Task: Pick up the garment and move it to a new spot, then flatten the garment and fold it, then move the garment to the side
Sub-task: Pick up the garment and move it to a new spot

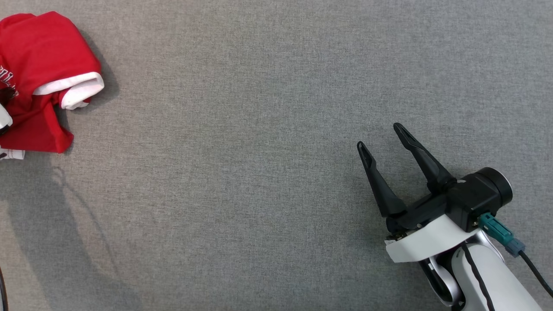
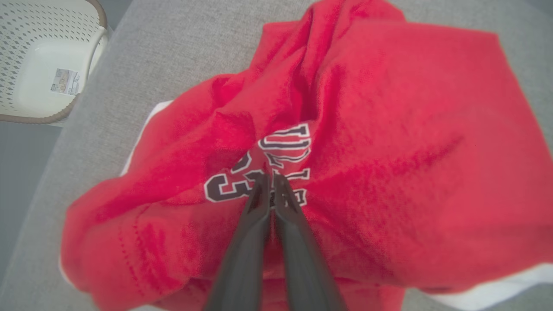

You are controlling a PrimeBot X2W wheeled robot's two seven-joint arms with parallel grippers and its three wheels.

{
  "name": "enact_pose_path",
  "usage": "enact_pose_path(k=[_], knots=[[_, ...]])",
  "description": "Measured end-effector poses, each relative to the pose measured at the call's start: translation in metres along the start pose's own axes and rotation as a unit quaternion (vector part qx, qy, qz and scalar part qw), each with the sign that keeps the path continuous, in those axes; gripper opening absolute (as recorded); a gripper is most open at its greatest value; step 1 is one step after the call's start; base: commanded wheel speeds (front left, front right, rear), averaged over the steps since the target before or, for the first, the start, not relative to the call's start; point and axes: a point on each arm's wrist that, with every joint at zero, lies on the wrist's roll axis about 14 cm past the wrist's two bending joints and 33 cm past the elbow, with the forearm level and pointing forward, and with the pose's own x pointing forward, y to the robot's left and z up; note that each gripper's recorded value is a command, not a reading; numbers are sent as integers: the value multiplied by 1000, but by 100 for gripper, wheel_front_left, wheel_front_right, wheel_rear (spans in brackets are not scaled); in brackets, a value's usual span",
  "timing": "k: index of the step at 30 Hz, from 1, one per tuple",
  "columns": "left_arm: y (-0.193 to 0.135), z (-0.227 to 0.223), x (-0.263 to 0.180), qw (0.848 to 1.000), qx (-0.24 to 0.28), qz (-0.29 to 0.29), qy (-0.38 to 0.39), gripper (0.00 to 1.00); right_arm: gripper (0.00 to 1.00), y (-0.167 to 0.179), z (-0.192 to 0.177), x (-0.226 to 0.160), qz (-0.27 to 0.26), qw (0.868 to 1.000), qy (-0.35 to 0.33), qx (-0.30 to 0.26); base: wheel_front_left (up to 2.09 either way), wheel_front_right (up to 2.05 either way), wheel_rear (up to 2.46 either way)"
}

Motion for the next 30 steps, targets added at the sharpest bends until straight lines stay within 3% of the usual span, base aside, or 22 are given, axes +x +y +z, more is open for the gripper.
enact_pose_path(k=[15,30], knots=[[-4,40,-33,994,0,-16,-104,0,100,12,17,-3,8,1000,-14,-8,0,0,0],[-24,84,-110,958,1,-70,-277,0,100,38,46,-21,14,999,-45,-14,0,0,0]])
